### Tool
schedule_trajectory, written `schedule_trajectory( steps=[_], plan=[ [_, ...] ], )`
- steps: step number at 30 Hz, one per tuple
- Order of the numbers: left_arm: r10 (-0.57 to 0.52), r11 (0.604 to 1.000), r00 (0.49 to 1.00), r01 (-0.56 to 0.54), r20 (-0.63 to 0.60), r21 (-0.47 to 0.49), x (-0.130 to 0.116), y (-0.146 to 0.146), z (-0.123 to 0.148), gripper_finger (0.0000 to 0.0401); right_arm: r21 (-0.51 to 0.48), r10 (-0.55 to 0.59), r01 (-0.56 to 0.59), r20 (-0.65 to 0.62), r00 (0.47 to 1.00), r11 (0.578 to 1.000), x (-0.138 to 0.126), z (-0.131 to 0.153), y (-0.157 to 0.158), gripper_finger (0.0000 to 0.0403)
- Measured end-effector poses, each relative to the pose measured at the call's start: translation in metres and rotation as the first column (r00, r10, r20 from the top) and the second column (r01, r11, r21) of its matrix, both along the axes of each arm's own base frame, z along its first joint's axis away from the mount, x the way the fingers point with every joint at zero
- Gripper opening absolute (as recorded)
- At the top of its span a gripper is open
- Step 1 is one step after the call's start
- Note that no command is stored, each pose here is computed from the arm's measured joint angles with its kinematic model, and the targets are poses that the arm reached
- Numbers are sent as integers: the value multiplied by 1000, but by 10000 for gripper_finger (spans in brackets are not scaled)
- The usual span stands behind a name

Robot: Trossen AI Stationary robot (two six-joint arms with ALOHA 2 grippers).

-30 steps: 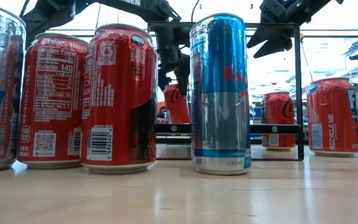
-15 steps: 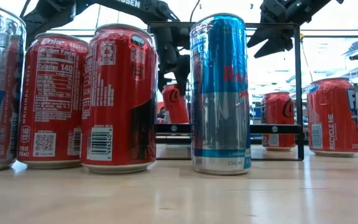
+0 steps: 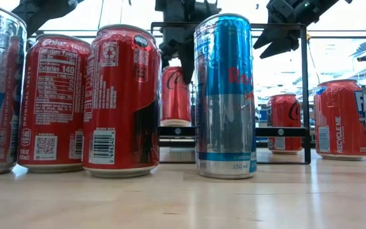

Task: Place canned beverage on shelf
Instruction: Put the top left red black soda can on the shelf

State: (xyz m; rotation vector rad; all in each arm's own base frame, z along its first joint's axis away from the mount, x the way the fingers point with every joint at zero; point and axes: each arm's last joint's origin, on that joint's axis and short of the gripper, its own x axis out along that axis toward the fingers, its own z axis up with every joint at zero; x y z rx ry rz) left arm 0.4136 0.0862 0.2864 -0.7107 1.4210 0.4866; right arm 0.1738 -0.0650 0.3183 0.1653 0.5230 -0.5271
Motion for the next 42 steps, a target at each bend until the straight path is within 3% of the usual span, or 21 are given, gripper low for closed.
schedule_trajectory(
  steps=[6, 19, 27, 42],
  plan=[
    [69, 997, 997, -69, -21, -16, 7, -45, 0, 325, -25, 12, -12, 11, 1000, 1000, -4, 4, 1, 348],
    [265, 961, 964, -266, 26, 79, 13, -111, 0, 325, -73, 49, -47, 29, 998, 996, -13, 10, 5, 348],
    [323, 942, 946, -324, 32, 89, 11, -130, 1, 325, -60, 77, -75, 38, 996, 995, -13, 10, 6, 348],
    [410, 906, 911, -413, 46, 94, 12, -136, -1, 325, -40, 125, -123, 51, 991, 992, -12, 11, 8, 348]
  ],
)
